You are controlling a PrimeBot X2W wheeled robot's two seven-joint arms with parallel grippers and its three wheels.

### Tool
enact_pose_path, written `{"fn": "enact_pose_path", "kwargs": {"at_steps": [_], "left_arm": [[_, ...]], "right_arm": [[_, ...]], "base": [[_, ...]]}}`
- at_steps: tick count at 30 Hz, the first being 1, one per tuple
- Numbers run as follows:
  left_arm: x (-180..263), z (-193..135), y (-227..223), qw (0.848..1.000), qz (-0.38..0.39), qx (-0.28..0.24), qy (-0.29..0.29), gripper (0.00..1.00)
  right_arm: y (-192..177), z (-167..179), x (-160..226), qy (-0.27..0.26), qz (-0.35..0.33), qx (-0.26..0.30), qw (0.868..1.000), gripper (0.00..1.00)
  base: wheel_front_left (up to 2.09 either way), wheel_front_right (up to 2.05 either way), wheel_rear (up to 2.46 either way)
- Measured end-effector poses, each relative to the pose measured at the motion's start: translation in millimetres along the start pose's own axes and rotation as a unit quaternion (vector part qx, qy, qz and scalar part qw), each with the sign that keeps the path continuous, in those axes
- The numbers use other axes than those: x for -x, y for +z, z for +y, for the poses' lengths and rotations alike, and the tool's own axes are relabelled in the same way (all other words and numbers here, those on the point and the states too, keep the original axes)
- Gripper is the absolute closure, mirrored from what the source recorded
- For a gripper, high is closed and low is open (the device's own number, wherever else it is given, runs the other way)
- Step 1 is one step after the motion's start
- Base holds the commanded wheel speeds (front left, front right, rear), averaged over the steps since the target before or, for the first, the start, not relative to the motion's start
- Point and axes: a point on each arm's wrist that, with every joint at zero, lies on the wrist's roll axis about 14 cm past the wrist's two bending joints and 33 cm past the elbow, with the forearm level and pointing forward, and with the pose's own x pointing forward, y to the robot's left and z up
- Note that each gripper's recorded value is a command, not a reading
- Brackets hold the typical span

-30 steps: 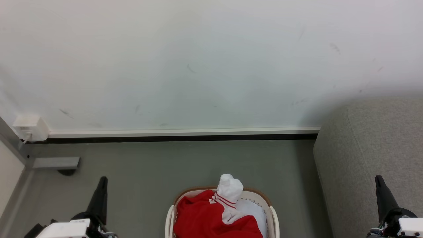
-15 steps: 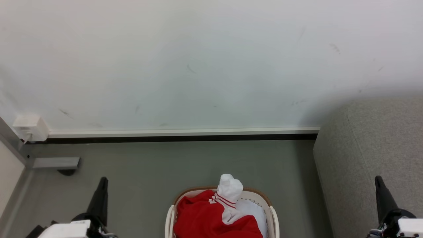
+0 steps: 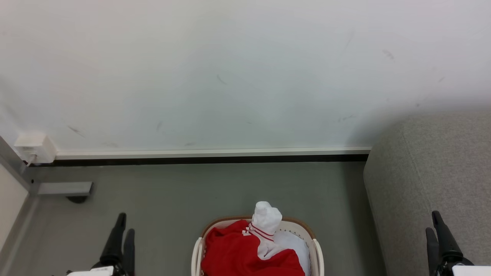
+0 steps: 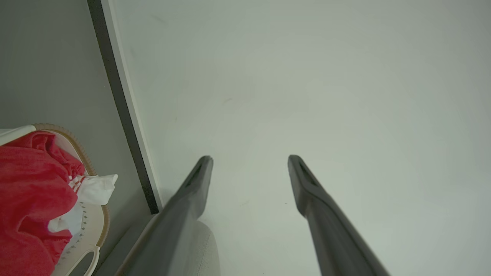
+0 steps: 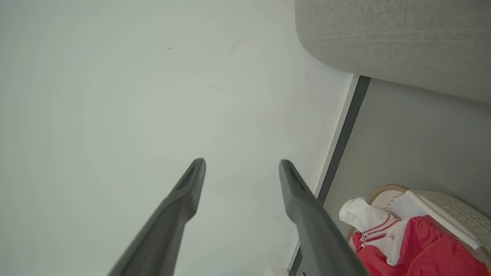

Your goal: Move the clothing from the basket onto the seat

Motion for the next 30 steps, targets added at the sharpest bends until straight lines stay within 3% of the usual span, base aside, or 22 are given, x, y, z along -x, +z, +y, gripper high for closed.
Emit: {"fn": "enact_pose_path", "kwargs": {"at_steps": [8, 16, 30], "left_arm": [[-2.7, -13.8, 1.6, 0.999, -0.012, -0.03, -0.02, 0.0], [-4.9, -24.7, 0.8, 0.993, -0.019, -0.11, -0.033, 0.0], [-6.8, -36.6, -1.3, 0.962, -0.03, -0.266, -0.049, 0.0]], "right_arm": [[-0.5, 14.4, -1.6, 0.022, -0.009, 0.015, 1.0, 0.0], [-5.2, 23.6, -2.3, 0.036, -0.009, 0.057, 0.998, 0.0], [-8.7, 38.7, -2.7, 0.059, -0.011, 0.21, 0.976, 0.0]], "base": [[0.0, 0.0, 0.0], [0.0, 0.0, 0.0], [0.0, 0.0, 0.0]]}}
